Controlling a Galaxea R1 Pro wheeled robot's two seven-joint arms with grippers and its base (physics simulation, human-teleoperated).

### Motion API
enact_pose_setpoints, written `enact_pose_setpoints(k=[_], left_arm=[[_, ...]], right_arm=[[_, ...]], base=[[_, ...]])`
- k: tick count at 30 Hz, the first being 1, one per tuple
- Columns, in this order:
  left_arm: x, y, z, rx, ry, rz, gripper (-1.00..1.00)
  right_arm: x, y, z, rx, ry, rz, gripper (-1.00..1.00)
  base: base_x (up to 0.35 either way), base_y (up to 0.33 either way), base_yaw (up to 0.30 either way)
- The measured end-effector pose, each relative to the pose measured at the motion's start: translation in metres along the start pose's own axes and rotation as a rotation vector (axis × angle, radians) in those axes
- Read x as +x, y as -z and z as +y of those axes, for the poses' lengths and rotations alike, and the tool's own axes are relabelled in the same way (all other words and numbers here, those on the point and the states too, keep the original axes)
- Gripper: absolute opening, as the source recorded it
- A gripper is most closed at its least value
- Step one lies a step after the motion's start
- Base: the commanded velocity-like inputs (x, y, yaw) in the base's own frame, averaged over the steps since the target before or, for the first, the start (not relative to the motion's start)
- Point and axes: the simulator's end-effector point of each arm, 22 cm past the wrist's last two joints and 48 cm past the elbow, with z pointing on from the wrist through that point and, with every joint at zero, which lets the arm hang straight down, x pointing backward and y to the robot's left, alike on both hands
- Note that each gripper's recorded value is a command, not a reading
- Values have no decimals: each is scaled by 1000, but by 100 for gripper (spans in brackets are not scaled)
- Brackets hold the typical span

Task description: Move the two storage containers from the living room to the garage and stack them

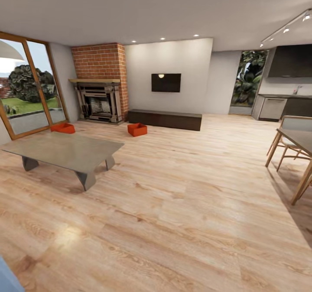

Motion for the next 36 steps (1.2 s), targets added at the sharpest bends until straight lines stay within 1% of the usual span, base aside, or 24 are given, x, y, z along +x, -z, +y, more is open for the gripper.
enact_pose_setpoints(k=[36], left_arm=[[0,0,0,0,-4,0,100]], right_arm=[[0,0,0,0,1,0,100]], base=[[323,0,0]])
